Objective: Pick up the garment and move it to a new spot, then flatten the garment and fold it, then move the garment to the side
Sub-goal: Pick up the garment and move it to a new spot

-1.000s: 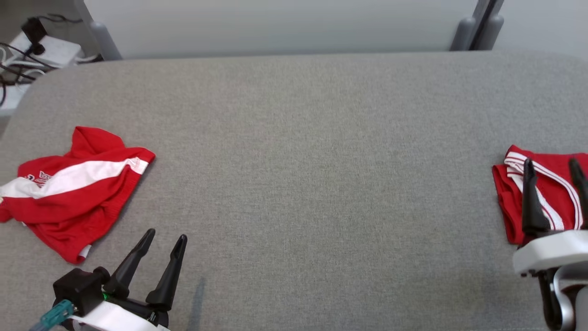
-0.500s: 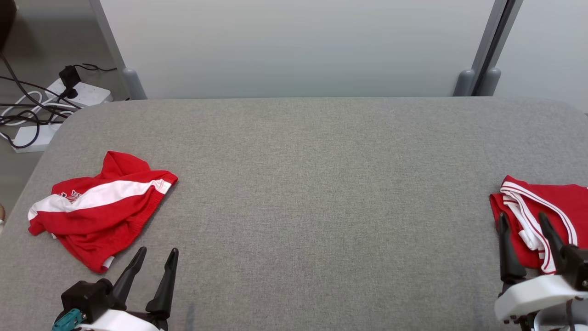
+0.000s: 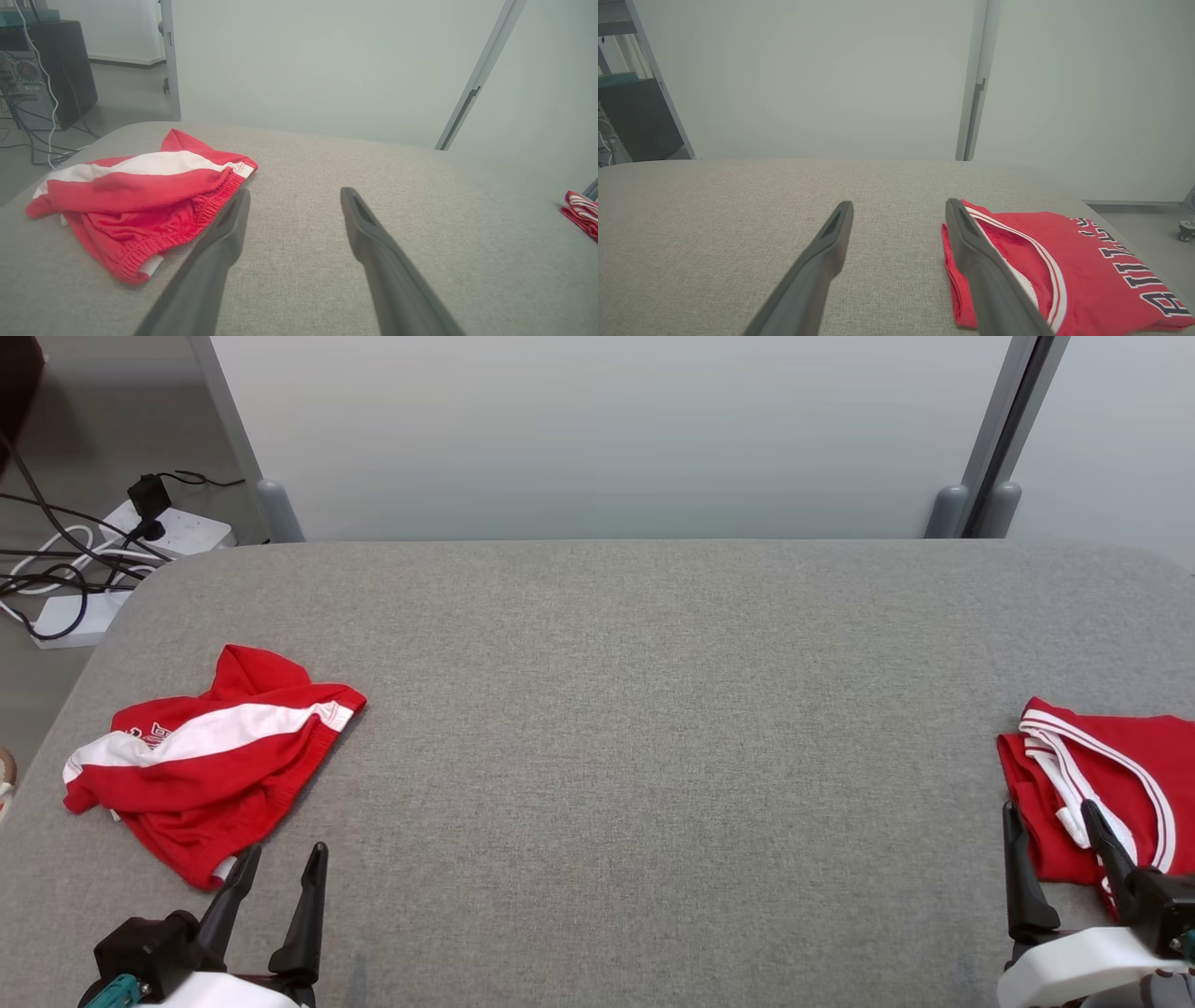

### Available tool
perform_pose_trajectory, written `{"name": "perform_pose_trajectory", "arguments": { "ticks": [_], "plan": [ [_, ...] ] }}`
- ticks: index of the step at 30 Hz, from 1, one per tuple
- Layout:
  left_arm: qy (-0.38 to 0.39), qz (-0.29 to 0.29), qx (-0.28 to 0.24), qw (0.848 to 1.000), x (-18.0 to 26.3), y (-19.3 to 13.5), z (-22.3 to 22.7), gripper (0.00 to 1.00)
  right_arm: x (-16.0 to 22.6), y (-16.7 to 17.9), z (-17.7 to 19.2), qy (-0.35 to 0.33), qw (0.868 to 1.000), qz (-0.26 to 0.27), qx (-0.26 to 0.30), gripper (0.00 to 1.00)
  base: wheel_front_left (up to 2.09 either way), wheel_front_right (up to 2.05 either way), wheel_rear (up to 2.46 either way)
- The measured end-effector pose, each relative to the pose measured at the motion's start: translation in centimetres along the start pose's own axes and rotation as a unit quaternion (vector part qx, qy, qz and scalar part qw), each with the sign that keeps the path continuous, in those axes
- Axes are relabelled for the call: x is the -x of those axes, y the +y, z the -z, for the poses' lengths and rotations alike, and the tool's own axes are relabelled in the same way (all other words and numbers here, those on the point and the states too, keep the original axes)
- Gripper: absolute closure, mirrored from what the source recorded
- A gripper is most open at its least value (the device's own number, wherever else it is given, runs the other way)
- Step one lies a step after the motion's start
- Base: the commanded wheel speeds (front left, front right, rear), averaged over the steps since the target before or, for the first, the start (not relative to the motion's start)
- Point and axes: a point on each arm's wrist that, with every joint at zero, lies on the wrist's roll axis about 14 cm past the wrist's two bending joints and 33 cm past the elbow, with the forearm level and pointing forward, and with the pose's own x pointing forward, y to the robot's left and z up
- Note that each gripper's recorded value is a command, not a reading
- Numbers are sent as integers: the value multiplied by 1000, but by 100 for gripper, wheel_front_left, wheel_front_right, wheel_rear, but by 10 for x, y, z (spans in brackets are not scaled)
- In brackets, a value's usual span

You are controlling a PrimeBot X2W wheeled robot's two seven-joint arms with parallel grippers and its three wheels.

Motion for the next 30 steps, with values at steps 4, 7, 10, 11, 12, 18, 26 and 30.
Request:
{"name": "perform_pose_trajectory", "arguments": {
  "ticks": [4, 7, 10, 11, 12, 18, 26, 30],
  "plan": [
    [-1, -6, -8, 1000, 1, 4, -1, 0, -1, 5, 6, 7, 1000, -7, -1, 0, 0, 0, 0],
    [3, -11, -7, 1000, 5, 6, 2, 0, -1, 6, 8, 8, 1000, -9, -2, 0, 0, 0, 0],
    [4, -16, -6, 1000, 8, 9, 3, 0, -3, 10, 9, 9, 1000, -14, -3, 0, 0, 0, 0],
    [3, -19, -6, 1000, 9, 11, 3, 0, -4, 12, 9, 9, 1000, -17, -3, 0, 0, 0, 0],
    [2, -23, -5, 1000, 10, 13, 3, 0, -5, 14, 10, 9, 1000, -20, -3, 0, 0, 0, 0],
    [-7, -65, 3, 998, 25, 36, -1, 0, -16, 47, 13, 13, 998, -67, -11, 0, 0, 0, 0],
    [-12, -161, 8, 987, 69, 92, -3, 0, -43, 123, 15, 18, 985, -172, -16, 0, 0, 0, 0],
    [-14, -199, 19, 980, 91, 110, -2, 0, -51, 153, 17, 21, 977, -211, -16, 0, 0, 0, 0]
  ]
}}
